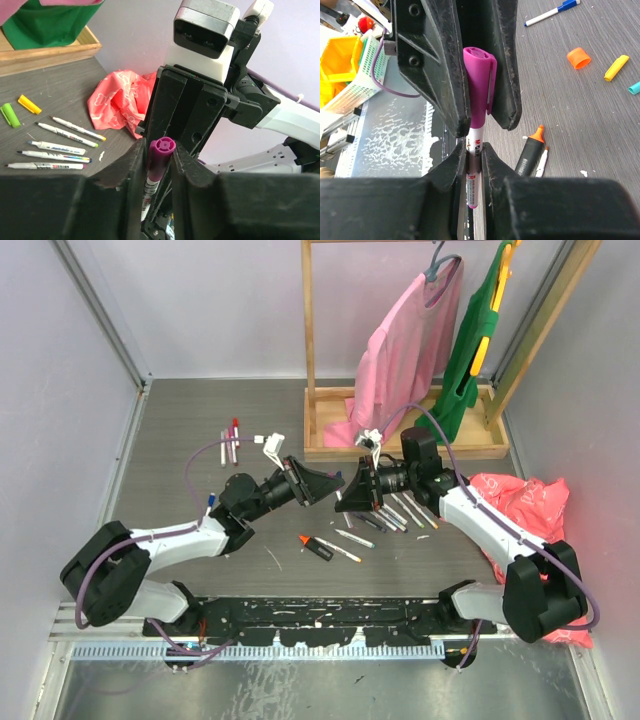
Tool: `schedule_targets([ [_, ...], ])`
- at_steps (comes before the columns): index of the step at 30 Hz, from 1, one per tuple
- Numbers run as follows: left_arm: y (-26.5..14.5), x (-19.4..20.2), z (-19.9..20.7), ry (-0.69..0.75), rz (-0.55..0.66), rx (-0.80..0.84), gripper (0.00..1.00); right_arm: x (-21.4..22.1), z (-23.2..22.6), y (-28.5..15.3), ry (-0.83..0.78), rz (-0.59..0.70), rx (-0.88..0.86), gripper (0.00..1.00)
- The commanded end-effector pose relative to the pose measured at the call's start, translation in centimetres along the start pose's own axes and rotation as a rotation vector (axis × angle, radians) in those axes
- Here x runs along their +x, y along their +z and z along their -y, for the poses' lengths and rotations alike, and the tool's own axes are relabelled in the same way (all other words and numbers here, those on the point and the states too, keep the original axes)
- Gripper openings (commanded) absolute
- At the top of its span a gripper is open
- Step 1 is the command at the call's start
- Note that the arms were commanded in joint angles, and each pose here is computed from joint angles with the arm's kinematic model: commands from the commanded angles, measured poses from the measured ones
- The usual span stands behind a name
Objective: Open the pen caps
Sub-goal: Open the pen cap from the pen.
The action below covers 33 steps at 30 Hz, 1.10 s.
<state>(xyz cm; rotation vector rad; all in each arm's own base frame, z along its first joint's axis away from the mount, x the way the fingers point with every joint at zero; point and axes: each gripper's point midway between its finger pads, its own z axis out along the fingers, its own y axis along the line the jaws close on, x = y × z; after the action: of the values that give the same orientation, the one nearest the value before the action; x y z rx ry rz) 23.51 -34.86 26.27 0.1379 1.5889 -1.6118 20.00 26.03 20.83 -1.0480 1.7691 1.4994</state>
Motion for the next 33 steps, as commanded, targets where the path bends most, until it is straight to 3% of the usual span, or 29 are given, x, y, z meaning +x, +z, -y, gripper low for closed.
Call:
schedule_targets([
  [1,0.7,-2.0,2.5,0.045,0.056,0.078,0.19,-2.1,-0.4,-0.1,-0.069,0.028,-0.008,0.01],
  [5,0.7,-2.7,2.5,0.077,0.074,0.047,0.00,-1.9,-0.3,-0.1,-0.060,0.024,-0.008,0.01],
  [9,0.5,-4.6,3.0,0.151,0.130,0.006,0.00,-1.7,0.0,0.0,-0.046,0.020,-0.003,0.01],
  [14,0.0,-10.5,4.1,0.275,0.274,-0.050,0.00,-1.1,0.4,0.6,-0.021,0.001,0.001,0.01],
  [21,-1.2,-19.1,4.4,0.312,0.449,-0.075,0.00,-0.4,1.0,1.2,0.027,-0.026,0.003,0.01],
  [27,-1.5,-21.1,4.6,0.334,0.472,-0.100,0.00,-0.2,1.5,1.4,0.041,-0.035,0.011,0.01],
  [33,-3.0,-20.1,1.2,0.295,0.415,-0.180,0.00,-0.3,1.5,1.3,0.017,-0.032,0.021,0.01],
])
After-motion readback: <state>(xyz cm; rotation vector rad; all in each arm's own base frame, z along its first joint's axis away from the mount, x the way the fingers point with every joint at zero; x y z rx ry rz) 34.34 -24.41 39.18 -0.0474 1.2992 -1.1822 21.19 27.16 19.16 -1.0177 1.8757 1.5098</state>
